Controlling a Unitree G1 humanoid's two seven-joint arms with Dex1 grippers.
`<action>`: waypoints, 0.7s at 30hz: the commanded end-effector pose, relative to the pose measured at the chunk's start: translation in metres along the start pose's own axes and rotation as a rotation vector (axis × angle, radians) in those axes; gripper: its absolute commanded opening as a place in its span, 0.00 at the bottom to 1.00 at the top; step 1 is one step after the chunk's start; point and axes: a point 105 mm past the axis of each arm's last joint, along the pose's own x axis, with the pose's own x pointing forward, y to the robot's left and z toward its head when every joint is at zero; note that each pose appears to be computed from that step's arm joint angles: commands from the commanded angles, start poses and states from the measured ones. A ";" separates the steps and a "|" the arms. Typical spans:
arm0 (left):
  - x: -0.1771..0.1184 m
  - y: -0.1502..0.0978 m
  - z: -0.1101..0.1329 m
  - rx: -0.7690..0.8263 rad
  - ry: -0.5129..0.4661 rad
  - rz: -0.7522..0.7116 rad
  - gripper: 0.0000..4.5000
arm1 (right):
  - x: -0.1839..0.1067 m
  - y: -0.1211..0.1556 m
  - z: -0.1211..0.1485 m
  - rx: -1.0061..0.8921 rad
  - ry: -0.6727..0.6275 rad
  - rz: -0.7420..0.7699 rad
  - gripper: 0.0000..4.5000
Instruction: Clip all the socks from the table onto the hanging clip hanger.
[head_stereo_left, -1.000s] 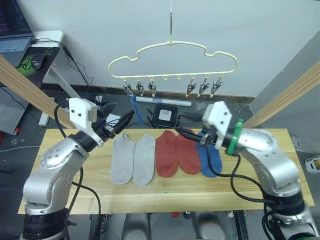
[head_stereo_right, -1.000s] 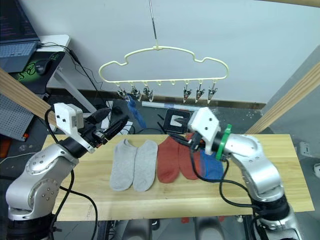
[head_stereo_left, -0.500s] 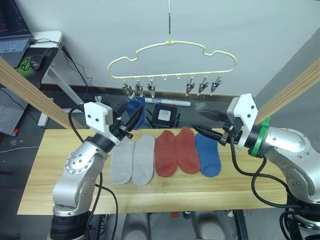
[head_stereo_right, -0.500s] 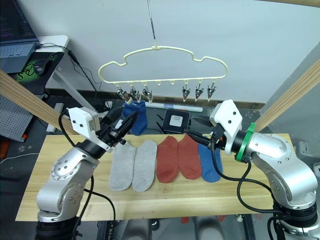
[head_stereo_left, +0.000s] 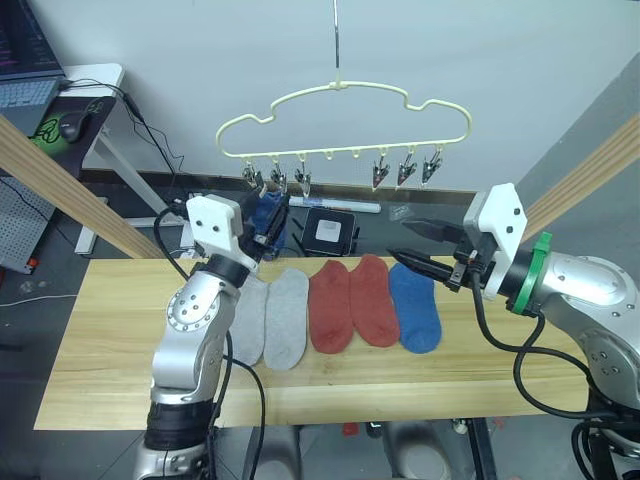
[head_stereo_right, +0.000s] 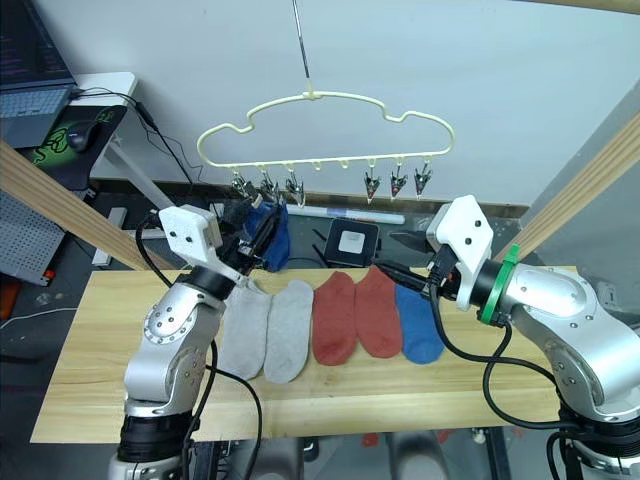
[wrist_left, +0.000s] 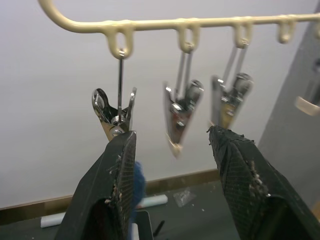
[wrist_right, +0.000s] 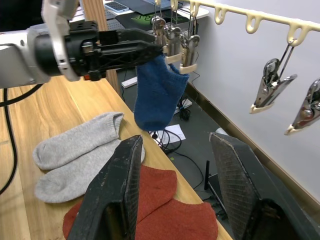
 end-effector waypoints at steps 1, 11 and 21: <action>0.006 -0.004 0.008 0.020 -0.053 -0.003 0.55 | -0.004 0.003 0.012 -0.059 -0.036 -0.009 0.49; 0.016 -0.007 0.007 0.055 -0.109 0.035 0.55 | -0.006 0.001 0.022 -0.084 -0.094 -0.018 0.49; 0.023 -0.004 0.015 0.014 -0.153 0.096 0.55 | -0.008 0.001 0.020 -0.080 -0.081 -0.022 0.49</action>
